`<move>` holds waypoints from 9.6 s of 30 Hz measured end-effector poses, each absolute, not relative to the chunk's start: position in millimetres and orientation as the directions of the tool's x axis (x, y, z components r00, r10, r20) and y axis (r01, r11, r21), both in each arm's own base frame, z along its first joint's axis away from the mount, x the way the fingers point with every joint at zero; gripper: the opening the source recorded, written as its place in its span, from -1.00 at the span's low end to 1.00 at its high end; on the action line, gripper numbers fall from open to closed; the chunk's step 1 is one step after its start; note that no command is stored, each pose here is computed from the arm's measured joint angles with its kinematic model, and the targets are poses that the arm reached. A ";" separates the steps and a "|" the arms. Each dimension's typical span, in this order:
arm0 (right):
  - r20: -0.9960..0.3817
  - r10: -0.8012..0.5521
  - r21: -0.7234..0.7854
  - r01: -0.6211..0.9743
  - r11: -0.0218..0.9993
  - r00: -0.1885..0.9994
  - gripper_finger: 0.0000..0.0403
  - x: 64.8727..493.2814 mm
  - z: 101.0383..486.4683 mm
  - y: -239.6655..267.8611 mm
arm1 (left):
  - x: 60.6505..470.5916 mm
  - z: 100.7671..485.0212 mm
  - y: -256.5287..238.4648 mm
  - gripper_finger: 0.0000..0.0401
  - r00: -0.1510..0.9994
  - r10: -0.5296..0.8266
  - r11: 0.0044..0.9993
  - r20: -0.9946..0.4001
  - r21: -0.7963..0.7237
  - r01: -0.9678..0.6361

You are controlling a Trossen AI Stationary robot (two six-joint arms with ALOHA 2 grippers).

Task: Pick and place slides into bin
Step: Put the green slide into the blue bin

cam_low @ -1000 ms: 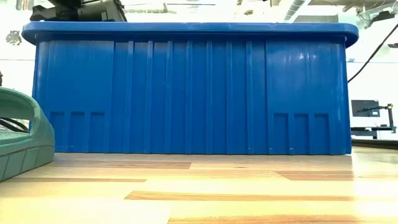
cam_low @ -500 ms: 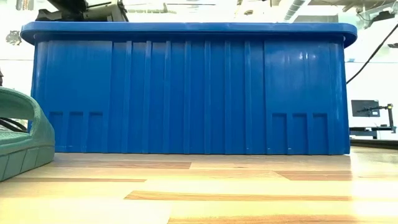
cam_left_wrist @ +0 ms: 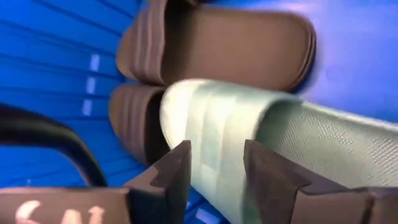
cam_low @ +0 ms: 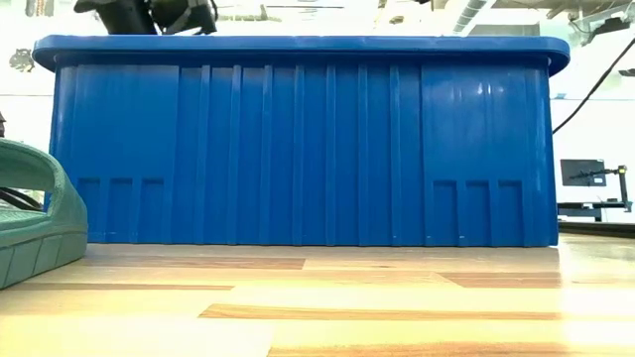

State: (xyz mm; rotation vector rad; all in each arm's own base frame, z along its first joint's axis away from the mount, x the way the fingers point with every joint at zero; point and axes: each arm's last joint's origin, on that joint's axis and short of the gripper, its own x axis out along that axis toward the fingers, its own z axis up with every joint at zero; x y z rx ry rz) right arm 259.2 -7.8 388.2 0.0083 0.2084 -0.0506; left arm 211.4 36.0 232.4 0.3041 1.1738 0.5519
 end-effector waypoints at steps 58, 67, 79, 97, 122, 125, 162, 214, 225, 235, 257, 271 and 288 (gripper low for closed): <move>-0.138 0.322 0.336 -0.262 0.905 0.937 0.24 368.1 330.1 118.8 | 126.3 422.6 -146.9 -0.30 0.822 -0.087 0.993 -0.562 -0.115 0.027; -0.107 0.328 0.243 -0.295 0.924 0.939 0.24 364.9 344.9 115.8 | 141.9 373.6 -198.0 -0.31 0.712 -0.068 0.972 -0.698 -0.208 -0.111; -0.105 0.372 0.058 -0.368 0.928 0.922 0.24 307.5 394.6 106.5 | 204.3 276.6 -254.8 -0.31 0.439 0.069 0.962 -0.896 -0.056 -0.265; -0.192 0.383 -0.067 -0.401 0.914 0.904 0.24 231.4 427.3 85.4 | 272.4 221.9 -293.4 -0.31 0.089 0.400 0.880 -0.912 0.354 -0.316; -0.245 0.377 -0.096 -0.410 0.907 0.893 0.24 231.8 421.7 84.5 | 266.8 214.2 -301.9 -0.31 0.090 0.417 0.858 -0.904 0.359 -0.368; -0.245 0.373 -0.096 -0.406 0.909 0.895 0.24 232.1 421.7 83.5 | 262.7 216.8 -304.4 -0.31 0.103 0.414 0.862 -0.904 0.354 -0.362; -0.290 0.368 -0.117 -0.415 0.902 0.883 0.24 231.1 417.2 82.9 | 252.5 216.6 -284.6 -0.31 0.175 0.515 0.829 -0.839 0.434 -0.353; -0.332 0.312 -0.089 -0.359 0.929 0.890 0.24 234.0 413.1 69.4 | 254.1 194.6 -266.5 -0.98 0.108 0.591 0.760 -0.800 0.506 -0.408; -0.369 0.305 -0.086 -0.359 0.929 0.878 0.24 233.0 409.5 68.0 | 263.2 266.3 -278.7 -0.99 0.281 0.421 0.870 -0.862 0.296 -0.395; -0.382 0.308 -0.084 -0.364 0.928 0.872 0.24 232.4 408.3 68.4 | 281.0 357.1 -260.4 -1.00 0.592 0.394 0.901 -0.702 0.168 -0.401; -0.313 0.215 0.013 -0.223 0.975 0.925 0.24 210.9 424.3 52.8 | 343.7 427.6 -46.1 -1.00 0.381 0.782 0.613 -0.493 0.720 -0.326; -0.148 0.074 0.027 -0.070 0.997 0.986 0.24 194.5 446.0 43.8 | 351.4 371.9 75.7 -1.00 0.013 0.792 0.602 -0.610 0.777 -0.183; -0.141 -0.002 0.027 0.005 1.000 0.990 0.24 195.4 446.3 41.2 | 339.2 272.5 83.3 -1.00 0.183 0.733 0.675 -0.655 0.733 -0.085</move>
